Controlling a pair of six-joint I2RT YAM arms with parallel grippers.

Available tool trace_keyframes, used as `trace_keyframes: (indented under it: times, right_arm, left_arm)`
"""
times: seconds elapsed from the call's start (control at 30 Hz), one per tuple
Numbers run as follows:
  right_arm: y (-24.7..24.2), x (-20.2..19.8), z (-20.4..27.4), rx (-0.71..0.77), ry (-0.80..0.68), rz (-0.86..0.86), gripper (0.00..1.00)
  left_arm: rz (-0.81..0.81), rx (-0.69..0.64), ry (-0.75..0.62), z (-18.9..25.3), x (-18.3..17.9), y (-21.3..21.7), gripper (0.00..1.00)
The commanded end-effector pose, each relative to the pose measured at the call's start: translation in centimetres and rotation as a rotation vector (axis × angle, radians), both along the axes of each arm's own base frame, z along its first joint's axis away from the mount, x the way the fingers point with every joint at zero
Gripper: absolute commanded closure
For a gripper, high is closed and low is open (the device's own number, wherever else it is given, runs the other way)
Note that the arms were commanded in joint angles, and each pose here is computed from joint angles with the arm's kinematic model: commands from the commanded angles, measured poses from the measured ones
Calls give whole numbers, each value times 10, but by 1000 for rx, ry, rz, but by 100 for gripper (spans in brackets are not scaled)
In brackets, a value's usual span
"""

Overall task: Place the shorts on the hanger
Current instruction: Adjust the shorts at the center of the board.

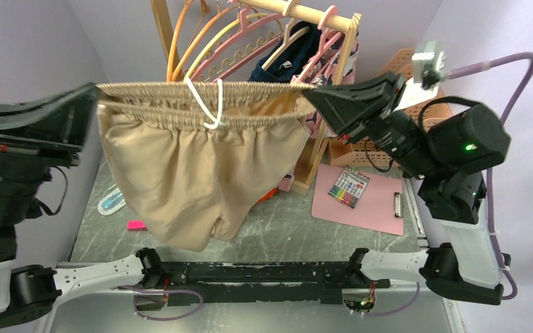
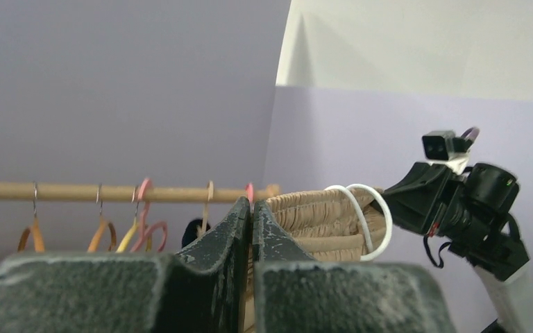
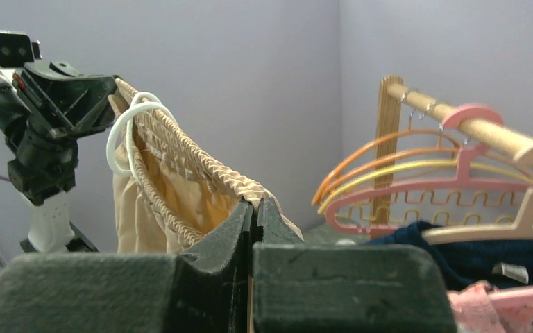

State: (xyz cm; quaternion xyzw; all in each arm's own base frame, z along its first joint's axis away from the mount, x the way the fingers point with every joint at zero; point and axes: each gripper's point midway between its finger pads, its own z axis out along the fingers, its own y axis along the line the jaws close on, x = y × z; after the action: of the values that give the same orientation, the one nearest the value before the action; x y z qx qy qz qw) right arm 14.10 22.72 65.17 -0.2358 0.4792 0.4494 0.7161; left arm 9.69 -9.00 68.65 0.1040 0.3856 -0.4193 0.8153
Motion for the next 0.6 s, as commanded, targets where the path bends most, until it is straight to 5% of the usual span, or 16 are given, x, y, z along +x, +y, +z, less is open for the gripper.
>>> trace_keyframes:
  times: [0.0, 0.2, 0.4, 0.57]
  right_arm:
    - [-6, 12, -42, -34, 49, -70, 100]
    - [-19, -18, -77, -137, -2, 12, 100]
    - [-22, -76, -61, -191, -143, 253, 100]
    - [-30, -78, -45, -139, -203, 226, 100]
  left_arm:
    - [73, -13, 66, -34, 12, 12, 93]
    - [16, 16, 173, -87, 6, 16, 93]
    - [-226, 30, 21, -63, -47, 10, 93]
    - [-253, 74, -16, -52, -52, 0, 93]
